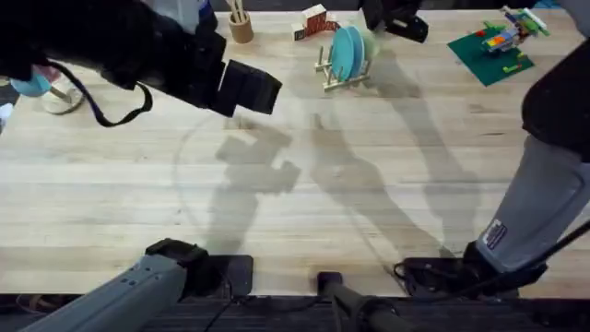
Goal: Pick up the plates from the table one by one and place each into a slot on the dish rack.
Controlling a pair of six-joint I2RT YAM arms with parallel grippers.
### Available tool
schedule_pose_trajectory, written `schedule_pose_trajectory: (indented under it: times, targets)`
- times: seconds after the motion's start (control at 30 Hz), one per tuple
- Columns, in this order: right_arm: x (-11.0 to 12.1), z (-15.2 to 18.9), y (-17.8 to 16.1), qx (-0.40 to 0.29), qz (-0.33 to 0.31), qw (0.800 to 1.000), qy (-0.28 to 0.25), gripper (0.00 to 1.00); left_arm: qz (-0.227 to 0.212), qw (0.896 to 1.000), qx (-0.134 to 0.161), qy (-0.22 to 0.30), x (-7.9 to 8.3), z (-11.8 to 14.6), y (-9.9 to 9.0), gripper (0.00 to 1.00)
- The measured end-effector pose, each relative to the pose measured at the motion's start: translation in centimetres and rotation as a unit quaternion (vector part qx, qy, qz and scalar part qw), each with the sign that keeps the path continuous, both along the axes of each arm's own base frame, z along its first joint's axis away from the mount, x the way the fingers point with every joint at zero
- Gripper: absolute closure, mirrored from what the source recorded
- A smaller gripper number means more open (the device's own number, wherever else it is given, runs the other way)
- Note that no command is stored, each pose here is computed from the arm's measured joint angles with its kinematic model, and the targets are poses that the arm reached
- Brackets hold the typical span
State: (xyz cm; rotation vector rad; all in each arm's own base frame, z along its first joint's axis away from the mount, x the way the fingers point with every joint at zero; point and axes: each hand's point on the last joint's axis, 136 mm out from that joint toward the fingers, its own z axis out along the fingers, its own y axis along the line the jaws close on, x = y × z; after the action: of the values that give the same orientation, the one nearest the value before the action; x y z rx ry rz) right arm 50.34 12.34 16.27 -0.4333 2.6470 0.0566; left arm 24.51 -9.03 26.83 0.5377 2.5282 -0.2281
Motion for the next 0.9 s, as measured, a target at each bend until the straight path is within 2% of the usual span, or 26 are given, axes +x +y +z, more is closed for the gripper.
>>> schedule_pose_trajectory:
  times: [0.23, 0.53, 0.57, 0.67, 0.77, 0.9]
  targets:
    - [0.2, -1.8, 0.1, -0.003, 0.000, 1.000, 0.017, 0.972, 0.000, 1.000, 0.000, 0.000, 0.0, 0.0, 0.0, 0.008]
    - [0.2, -1.9, 0.1, -0.003, -0.001, 1.000, 0.018, 0.972, 0.000, 1.000, 0.000, 0.000, 0.0, 0.0, 0.0, 0.006]
    - [0.2, -1.9, 0.1, -0.003, -0.001, 1.000, 0.018, 0.963, 0.000, 1.000, 0.000, 0.000, 0.0, 0.0, 0.0, 0.006]
    - [0.2, -1.9, 0.1, -0.003, -0.001, 1.000, 0.018, 0.832, 0.000, 1.000, 0.000, 0.000, 0.0, 0.0, 0.0, 0.006]
    - [0.2, -2.0, 0.1, -0.003, -0.001, 1.000, 0.019, 0.764, 0.000, 1.000, 0.000, 0.000, 0.0, 0.0, 0.0, 0.007]
    - [0.1, -2.0, 0.1, -0.004, -0.001, 1.000, 0.020, 0.747, 0.000, 1.000, 0.000, 0.000, 0.0, 0.0, 0.0, 0.006]
